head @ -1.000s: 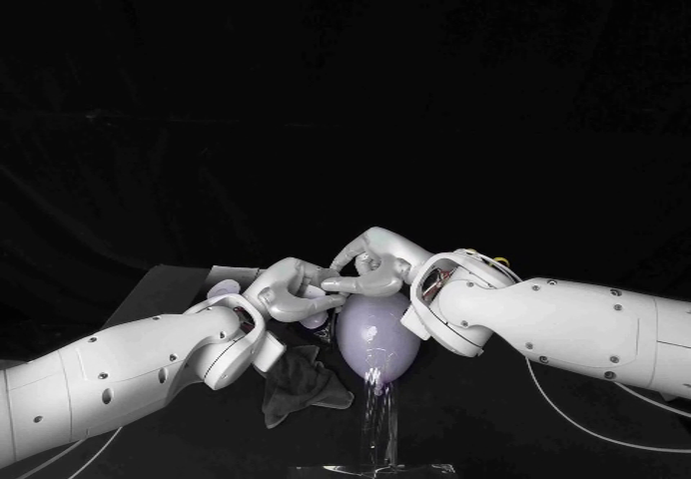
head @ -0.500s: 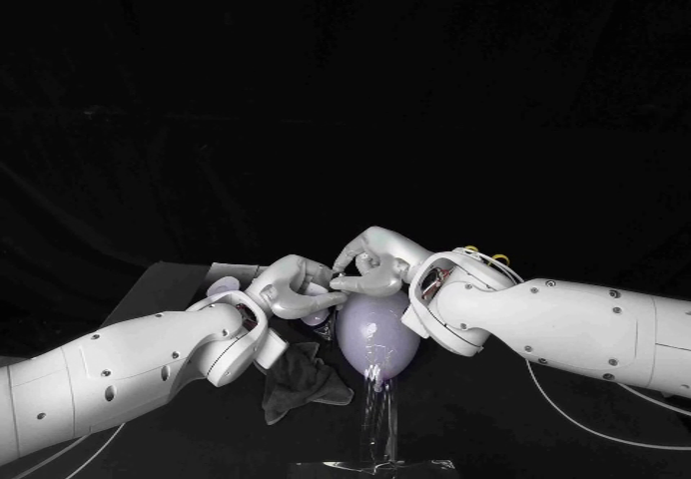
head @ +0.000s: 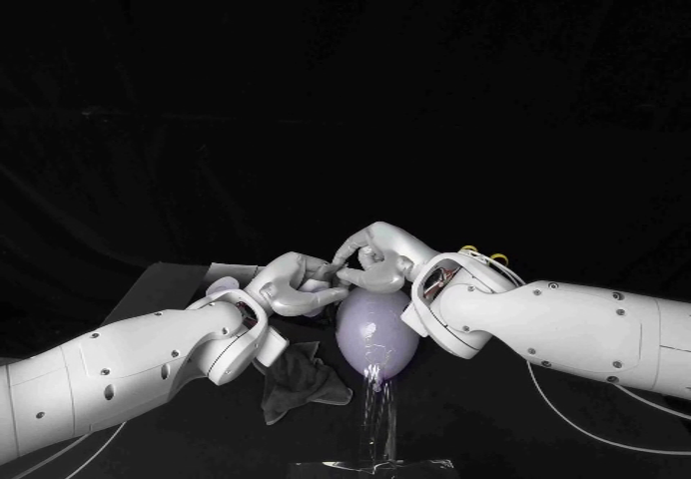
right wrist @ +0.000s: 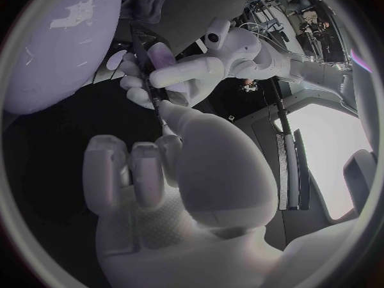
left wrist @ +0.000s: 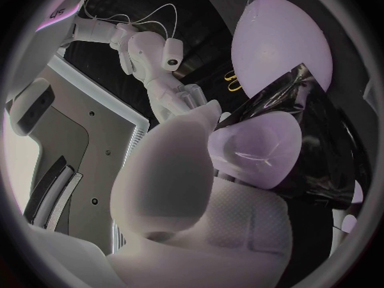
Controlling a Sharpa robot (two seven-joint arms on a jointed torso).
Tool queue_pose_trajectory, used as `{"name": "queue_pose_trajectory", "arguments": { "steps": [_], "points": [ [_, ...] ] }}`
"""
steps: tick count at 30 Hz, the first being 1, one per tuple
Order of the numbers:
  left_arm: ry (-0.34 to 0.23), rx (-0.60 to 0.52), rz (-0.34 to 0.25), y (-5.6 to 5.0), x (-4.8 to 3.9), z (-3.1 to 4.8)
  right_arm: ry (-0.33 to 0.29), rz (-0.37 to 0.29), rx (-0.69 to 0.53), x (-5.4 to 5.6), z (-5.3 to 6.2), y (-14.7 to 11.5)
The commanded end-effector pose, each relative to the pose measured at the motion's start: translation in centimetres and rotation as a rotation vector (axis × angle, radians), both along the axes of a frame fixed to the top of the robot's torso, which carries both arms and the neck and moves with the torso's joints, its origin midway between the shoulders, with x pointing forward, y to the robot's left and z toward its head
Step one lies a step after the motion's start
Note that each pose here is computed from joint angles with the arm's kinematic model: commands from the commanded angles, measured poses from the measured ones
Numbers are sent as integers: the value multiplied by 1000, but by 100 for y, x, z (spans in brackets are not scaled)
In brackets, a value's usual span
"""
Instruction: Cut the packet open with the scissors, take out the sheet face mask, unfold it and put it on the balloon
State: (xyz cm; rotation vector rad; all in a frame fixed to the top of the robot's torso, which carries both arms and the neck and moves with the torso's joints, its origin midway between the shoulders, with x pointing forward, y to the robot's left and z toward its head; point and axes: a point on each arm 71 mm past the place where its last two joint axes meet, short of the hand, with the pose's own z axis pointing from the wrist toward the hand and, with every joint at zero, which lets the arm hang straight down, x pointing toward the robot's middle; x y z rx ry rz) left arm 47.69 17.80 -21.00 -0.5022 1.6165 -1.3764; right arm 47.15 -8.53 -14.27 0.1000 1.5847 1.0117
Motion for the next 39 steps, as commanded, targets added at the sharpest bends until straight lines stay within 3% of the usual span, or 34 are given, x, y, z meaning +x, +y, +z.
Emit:
{"name": "queue_pose_trajectory", "arguments": {
  "steps": [1,8,19,31,39],
  "points": [
    [-9,-22,-5,-25,-5,26,-48,-22,38,-1,50,-36],
    [13,-12,5,48,14,4,-78,-23,43,-33,78,-168],
    [59,-10,41,226,36,-29,-240,41,-58,-144,167,-299],
    [57,-27,35,200,8,-11,-308,51,-111,-181,203,-320],
    [54,-32,34,184,3,-5,-320,49,-137,-172,198,-315]
  ]
}}
